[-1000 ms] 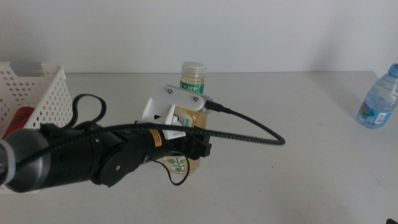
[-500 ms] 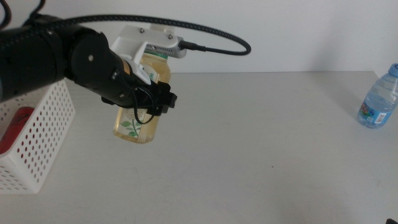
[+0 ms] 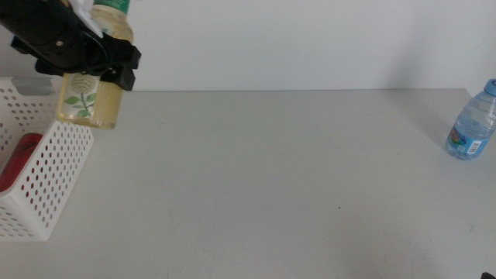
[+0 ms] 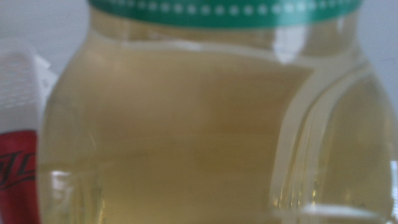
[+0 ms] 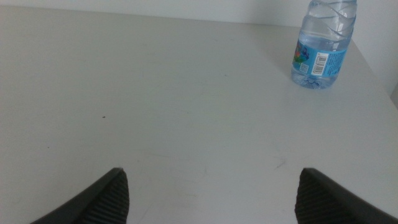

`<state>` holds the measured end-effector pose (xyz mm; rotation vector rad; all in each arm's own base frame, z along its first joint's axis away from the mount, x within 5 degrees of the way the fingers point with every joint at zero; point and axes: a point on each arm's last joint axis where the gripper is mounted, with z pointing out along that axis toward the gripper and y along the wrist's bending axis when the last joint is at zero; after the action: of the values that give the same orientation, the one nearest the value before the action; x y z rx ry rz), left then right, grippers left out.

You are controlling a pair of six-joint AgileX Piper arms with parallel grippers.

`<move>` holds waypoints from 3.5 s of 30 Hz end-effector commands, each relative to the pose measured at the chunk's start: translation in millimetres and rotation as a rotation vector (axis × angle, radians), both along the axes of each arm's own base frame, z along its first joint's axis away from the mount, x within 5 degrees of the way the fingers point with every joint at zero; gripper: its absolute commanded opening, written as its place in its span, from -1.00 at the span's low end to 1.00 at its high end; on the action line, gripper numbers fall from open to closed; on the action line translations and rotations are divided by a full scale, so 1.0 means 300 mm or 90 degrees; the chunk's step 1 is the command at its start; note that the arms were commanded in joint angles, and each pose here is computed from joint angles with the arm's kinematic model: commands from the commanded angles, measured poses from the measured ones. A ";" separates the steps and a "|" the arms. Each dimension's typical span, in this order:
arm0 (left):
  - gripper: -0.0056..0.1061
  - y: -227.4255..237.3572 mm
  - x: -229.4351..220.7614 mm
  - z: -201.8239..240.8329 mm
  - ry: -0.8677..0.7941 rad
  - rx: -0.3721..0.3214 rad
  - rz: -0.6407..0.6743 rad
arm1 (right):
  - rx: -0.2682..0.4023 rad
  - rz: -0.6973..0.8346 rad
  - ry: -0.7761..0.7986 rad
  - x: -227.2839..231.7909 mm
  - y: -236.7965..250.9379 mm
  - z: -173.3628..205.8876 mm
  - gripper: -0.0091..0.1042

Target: Use arms to grab the bottles and put them into the dustbin to the left of the table.

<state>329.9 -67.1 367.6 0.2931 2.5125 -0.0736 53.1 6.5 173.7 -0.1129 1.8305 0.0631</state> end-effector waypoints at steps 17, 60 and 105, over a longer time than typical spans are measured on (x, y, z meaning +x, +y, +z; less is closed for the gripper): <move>-0.93 0.393 -0.069 0.118 -0.011 0.053 0.142 | -0.007 -0.005 -0.062 0.000 -0.003 0.035 0.49; -0.79 0.488 0.029 -0.337 0.158 0.076 0.169 | -0.007 -0.005 -0.062 0.000 -0.003 0.035 0.49; 0.77 0.161 -0.235 0.208 -0.279 0.003 -0.030 | -0.007 -0.005 -0.062 0.000 -0.003 0.035 0.49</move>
<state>271.4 -9.5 405.2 0.3422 2.1845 0.0376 53.1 6.5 173.6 -0.1130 1.8313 0.0631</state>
